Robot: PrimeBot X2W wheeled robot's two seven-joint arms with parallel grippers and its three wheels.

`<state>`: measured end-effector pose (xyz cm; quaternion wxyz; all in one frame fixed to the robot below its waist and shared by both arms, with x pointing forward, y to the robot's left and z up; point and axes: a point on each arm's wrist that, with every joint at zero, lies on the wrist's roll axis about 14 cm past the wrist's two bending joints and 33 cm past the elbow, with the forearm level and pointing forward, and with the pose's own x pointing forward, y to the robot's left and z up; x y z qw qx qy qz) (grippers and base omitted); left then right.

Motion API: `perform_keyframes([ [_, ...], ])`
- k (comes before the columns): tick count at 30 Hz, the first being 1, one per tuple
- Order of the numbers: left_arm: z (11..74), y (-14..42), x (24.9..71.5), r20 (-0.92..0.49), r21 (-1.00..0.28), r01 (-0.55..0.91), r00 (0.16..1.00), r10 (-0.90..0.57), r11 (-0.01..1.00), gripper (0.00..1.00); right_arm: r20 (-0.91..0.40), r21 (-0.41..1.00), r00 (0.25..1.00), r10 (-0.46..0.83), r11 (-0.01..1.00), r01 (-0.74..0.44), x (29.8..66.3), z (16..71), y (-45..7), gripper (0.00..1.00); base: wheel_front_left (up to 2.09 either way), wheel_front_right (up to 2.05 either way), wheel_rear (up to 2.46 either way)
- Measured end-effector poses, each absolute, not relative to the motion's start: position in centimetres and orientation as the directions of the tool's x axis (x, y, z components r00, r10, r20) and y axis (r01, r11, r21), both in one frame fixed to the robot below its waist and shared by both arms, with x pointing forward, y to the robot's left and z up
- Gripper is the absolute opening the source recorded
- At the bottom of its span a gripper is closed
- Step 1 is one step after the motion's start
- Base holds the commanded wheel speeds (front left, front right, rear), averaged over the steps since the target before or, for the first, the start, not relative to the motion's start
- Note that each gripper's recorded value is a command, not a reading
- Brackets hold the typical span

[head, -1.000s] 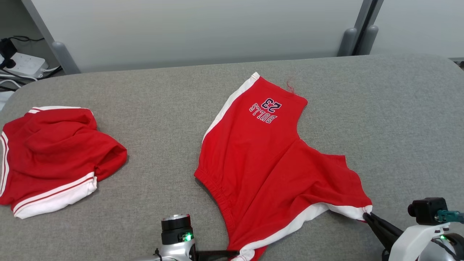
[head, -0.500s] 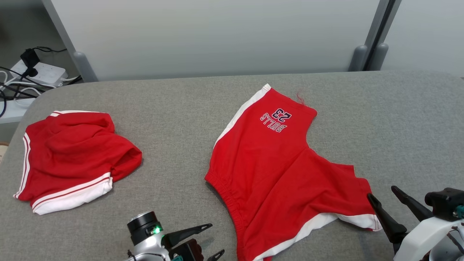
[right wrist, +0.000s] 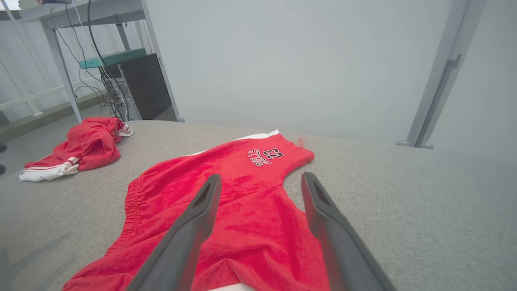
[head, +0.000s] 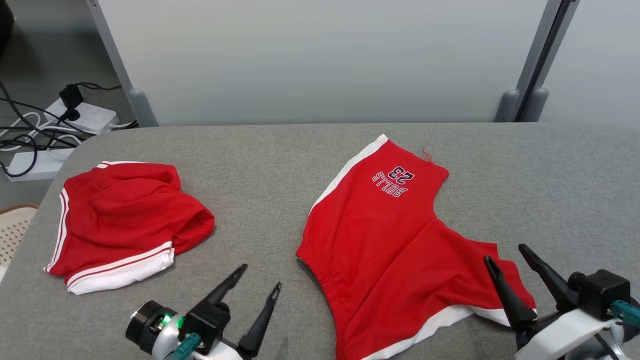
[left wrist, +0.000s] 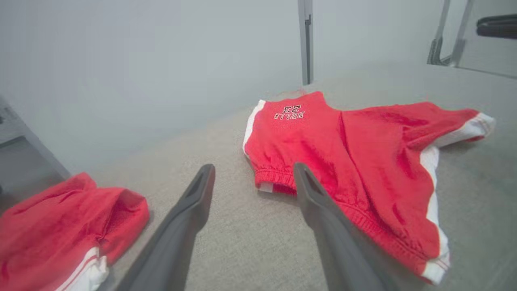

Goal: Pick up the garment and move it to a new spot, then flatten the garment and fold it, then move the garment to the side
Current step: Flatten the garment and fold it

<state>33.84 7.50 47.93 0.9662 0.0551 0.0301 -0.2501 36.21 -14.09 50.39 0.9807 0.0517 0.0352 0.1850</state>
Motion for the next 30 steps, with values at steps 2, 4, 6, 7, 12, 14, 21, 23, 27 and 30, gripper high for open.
perform_keyframes([
  [2, 49.4, 8.3, 34.3, -0.035, 0.049, 0.412, 0.911, -0.411, 0.910, 1.00, -0.015, 0.118, 0.933, 0.360, 0.927, -0.356, 36.3, 50.7, -13.9, 1.00, 0.00, 0.00, 0.00],
  [4, 50.0, 8.6, 34.5, -0.014, 0.023, 0.382, 0.924, -0.381, 0.924, 1.00, 0.002, 0.120, 0.933, 0.359, 0.927, -0.356, 36.4, 51.0, -13.8, 1.00, 0.00, 0.00, 0.00],
  [6, 51.0, 9.2, 34.7, 0.019, -0.042, 0.315, 0.949, -0.315, 0.948, 1.00, 0.037, 0.125, 0.935, 0.354, 0.926, -0.355, 36.5, 51.5, -13.6, 1.00, 0.00, 0.00, 0.00],
  [7, 51.5, 9.8, 34.5, 0.034, -0.084, 0.270, 0.963, -0.268, 0.959, 1.00, 0.056, 0.130, 0.935, 0.351, 0.926, -0.355, 36.5, 51.7, -13.4, 1.00, 0.00, 0.00, 0.00],
  [12, 52.2, 11.5, 34.1, 0.057, -0.164, 0.168, 0.985, -0.161, 0.972, 1.00, 0.100, 0.143, 0.935, 0.340, 0.925, -0.352, 36.1, 52.4, -12.8, 1.00, 0.00, 0.00, 0.00],
  [14, 52.2, 12.0, 34.0, 0.055, -0.188, 0.130, 0.991, -0.121, 0.974, 1.00, 0.112, 0.147, 0.938, 0.329, 0.928, -0.343, 36.0, 52.7, -13.0, 1.00, 0.00, 0.00, 0.00],
  [21, 52.2, 13.0, 33.4, 0.068, -0.188, 0.071, 0.996, -0.059, 0.980, 1.00, 0.208, 0.186, 0.944, 0.255, 0.937, -0.294, 35.7, 55.1, -13.9, 1.00, 0.00, 0.00, 0.00],
  [23, 52.0, 13.0, 33.0, 0.071, -0.146, 0.080, 0.995, -0.070, 0.986, 1.00, 0.178, 0.194, 0.954, 0.240, 0.942, -0.273, 34.9, 54.0, -14.2, 1.00, 0.00, 0.00, 0.00],
  [27, 51.0, 13.2, 32.4, 0.058, -0.068, 0.078, 0.996, -0.074, 0.995, 1.00, 0.122, 0.212, 0.964, 0.235, 0.943, -0.256, 33.4, 52.0, -14.0, 1.00, 0.00, 0.00, 0.00],
  [30, 50.7, 12.8, 32.2, 0.050, -0.074, 0.086, 0.995, -0.082, 0.994, 1.00, 0.117, 0.217, 0.966, 0.230, 0.943, -0.251, 33.0, 51.8, -14.1, 1.00, 0.00, 0.00, 0.00],
])
